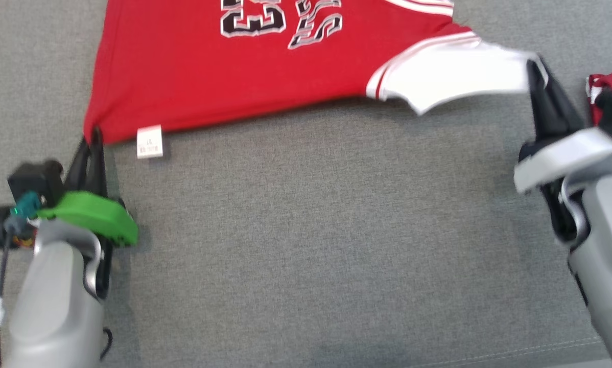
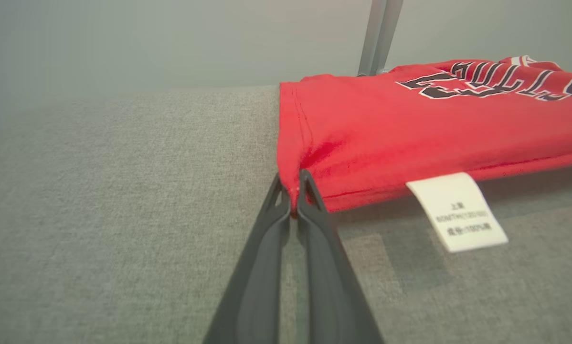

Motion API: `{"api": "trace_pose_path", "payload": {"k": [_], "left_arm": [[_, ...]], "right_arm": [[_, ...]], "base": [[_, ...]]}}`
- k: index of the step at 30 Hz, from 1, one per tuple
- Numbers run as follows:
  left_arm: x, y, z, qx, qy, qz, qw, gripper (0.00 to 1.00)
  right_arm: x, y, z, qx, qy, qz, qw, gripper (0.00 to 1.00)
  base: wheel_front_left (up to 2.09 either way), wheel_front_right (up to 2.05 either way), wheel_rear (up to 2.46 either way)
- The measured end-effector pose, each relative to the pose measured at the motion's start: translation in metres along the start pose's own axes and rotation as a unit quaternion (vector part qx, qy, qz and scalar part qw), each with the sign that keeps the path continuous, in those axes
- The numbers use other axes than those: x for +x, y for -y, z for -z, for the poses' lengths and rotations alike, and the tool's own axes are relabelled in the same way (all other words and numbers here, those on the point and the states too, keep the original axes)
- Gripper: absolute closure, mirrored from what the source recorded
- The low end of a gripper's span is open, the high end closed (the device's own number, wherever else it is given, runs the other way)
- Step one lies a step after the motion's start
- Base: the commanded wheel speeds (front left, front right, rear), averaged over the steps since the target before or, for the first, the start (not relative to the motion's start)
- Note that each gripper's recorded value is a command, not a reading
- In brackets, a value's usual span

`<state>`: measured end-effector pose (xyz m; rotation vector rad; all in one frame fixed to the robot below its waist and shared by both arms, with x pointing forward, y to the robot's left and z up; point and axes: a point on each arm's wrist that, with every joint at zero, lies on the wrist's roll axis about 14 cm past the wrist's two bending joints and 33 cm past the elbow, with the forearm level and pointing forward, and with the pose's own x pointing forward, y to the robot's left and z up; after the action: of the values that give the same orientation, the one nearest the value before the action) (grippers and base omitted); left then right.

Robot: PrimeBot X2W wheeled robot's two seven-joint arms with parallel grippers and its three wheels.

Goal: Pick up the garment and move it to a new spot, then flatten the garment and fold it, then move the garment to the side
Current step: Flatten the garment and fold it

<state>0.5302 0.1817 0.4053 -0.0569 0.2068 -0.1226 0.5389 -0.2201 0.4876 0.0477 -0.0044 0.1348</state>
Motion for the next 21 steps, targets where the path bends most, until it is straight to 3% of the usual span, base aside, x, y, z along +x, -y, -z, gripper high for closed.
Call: {"api": "trace_pose_path", "payload": {"k": [10,21], "left_arm": [[-0.117,0.006,0.065,-0.050,-0.073,-0.049,0.995,1.00],[-0.213,0.023,0.098,-0.058,-0.108,-0.056,0.991,1.00]], "right_arm": [[-0.148,0.004,0.081,0.054,-0.128,0.067,0.988,1.00],[-0.253,-0.012,0.108,0.063,-0.178,0.083,0.978,1.00]], "base": [[0.00,0.00,0.00],[0.00,0.00,0.00]]}}
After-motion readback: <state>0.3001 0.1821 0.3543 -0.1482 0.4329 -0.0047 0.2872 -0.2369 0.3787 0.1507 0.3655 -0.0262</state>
